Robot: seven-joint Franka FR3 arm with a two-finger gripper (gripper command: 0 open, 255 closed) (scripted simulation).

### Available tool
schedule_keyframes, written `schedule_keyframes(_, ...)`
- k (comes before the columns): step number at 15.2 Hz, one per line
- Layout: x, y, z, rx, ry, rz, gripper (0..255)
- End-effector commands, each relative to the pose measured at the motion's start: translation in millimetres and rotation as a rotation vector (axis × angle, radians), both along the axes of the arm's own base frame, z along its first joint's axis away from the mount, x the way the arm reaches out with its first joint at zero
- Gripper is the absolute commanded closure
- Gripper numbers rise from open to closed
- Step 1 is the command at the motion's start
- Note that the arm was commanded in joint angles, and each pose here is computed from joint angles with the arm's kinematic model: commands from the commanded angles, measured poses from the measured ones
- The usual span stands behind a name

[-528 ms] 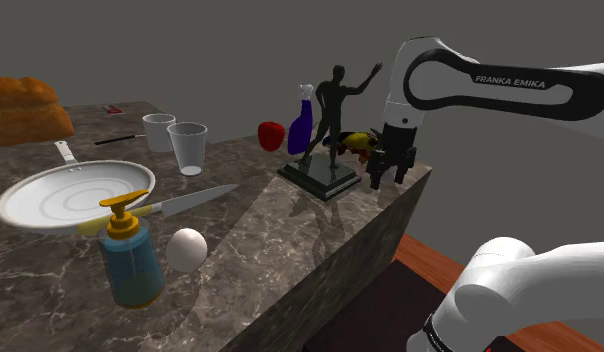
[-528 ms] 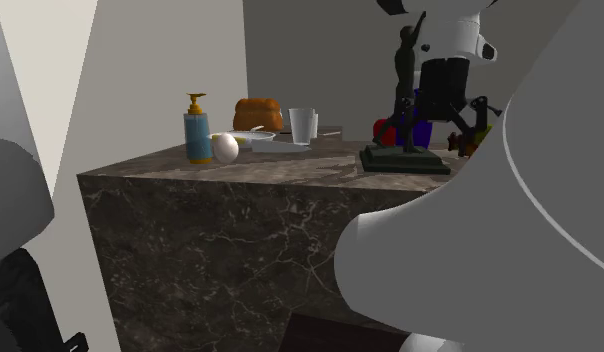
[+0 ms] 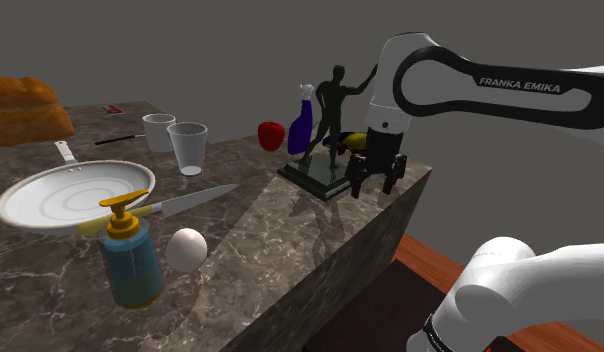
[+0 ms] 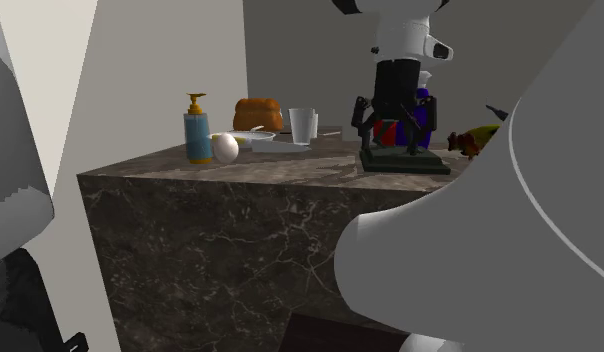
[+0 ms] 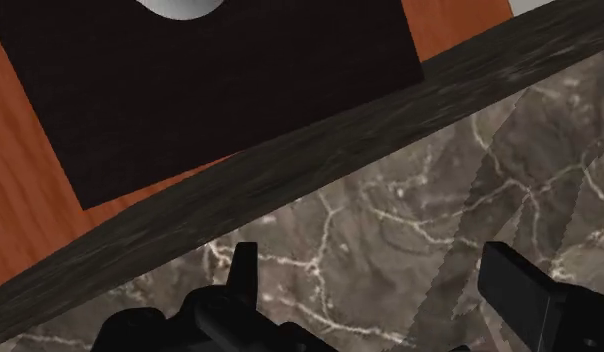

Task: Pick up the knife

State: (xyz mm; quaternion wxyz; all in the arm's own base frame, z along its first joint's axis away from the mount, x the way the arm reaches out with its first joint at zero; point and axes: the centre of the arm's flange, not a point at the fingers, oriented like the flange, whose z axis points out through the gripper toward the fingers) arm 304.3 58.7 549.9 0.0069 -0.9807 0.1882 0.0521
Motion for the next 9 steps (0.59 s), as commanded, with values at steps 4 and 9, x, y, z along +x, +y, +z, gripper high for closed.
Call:
schedule_keyframes(4,4,63,1,-0.009,-0.008,-0.156,0)
schedule_keyframes(9,19,127,0,-0.018,-0.016,-0.307,0)
